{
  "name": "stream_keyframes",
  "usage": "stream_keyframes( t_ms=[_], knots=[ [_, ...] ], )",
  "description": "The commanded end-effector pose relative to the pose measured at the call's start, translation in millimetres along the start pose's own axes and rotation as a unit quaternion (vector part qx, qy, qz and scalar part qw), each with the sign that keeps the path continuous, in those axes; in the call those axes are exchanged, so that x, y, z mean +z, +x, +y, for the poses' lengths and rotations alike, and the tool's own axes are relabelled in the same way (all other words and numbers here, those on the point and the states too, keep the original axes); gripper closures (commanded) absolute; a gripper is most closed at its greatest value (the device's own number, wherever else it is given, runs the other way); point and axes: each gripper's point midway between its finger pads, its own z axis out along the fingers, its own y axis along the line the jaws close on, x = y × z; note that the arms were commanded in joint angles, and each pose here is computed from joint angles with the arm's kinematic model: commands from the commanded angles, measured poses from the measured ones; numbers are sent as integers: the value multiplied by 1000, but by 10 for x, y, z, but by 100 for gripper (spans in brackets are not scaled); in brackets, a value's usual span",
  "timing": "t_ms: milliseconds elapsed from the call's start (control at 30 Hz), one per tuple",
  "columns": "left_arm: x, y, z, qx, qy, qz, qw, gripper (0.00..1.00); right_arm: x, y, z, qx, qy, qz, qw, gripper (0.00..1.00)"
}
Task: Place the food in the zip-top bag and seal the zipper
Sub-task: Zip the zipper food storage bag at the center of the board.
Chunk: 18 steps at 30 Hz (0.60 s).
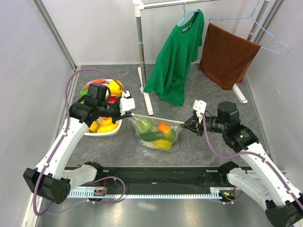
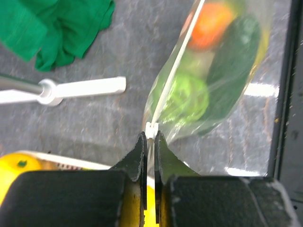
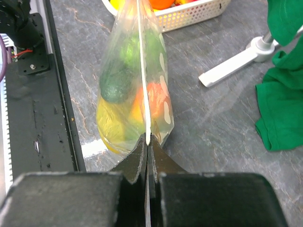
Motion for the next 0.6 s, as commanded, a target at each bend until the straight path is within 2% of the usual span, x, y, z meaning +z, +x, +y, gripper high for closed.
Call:
stream_keyframes(
  t_ms=[0,200,333,433,467,533,567],
  knots=[
    [-225,200,175,45,-46,48,997,98,-100,-63,-79,-12,30,-1,999,100],
    [-342,248,169,64,-49,61,995,98,-116,-83,-131,-17,38,1,999,100],
    [-303,338,67,46,-29,68,996,96,-85,-110,-122,-17,25,-2,1000,100],
    [-297,171,40,38,-19,35,998,72,-43,-114,-69,-13,3,-4,1000,100],
    [-299,102,26,34,-15,21,999,48,-26,-113,-50,-10,-8,-5,1000,100],
    [-249,-80,-55,20,9,-14,1000,37,-9,-101,-32,-9,-17,-3,1000,100],
    [-220,-118,-52,19,10,-16,1000,26,0,-101,-9,-8,-26,-5,1000,100]
  ],
)
